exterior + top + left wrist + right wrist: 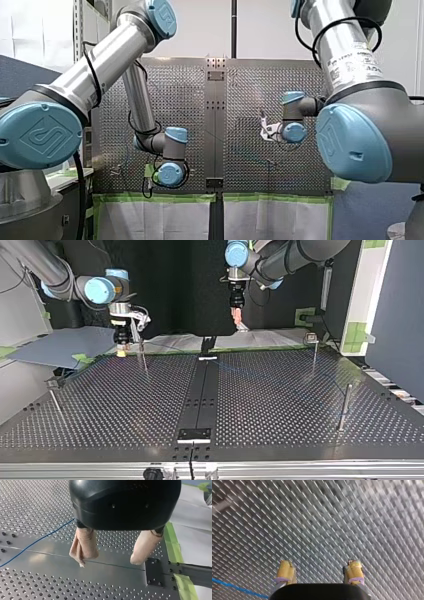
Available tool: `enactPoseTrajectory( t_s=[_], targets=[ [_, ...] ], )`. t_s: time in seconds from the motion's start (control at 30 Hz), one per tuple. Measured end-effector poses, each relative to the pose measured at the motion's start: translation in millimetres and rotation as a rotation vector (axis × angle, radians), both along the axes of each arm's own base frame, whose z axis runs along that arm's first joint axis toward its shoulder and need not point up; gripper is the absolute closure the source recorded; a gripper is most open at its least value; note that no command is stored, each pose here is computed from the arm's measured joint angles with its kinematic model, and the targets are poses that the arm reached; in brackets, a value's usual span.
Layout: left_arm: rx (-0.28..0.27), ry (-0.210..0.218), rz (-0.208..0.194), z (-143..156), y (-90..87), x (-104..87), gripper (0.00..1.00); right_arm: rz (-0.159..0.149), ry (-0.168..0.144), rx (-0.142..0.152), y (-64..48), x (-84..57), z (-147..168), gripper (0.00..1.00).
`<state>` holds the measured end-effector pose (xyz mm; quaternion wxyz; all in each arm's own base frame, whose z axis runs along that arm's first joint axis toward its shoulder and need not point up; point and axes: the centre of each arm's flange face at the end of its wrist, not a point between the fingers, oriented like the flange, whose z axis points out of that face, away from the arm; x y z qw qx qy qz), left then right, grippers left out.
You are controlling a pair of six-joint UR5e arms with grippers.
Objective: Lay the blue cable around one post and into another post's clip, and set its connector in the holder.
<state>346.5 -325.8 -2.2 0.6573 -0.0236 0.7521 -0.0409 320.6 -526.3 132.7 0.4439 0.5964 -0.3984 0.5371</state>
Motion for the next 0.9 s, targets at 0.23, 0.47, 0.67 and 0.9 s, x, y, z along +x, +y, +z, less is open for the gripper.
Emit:
enactPoseTrajectory(
  t_s=[0.23,0.47,0.67,0.9],
  targets=[
    [0.001,0.001,0.001,0,0.2,0.1,0.02,0.061,0.037,0.056,26.8,36.6,-39,0.02],
    [-0.002,0.0,-0.006,0,-0.9,-0.2,0.02,0.13,0.083,0.081,54.4,69.1,-61,0.02],
    [-0.003,0.0,-0.01,0,-1.7,-0.6,0.02,0.185,0.1,0.073,75.0,95.0,-61,0.02],
    [-0.004,0.0,-0.01,0,-1.6,-0.7,0.02,0.245,0.107,0.073,103.8,123.3,-62,0.02]
  ],
)
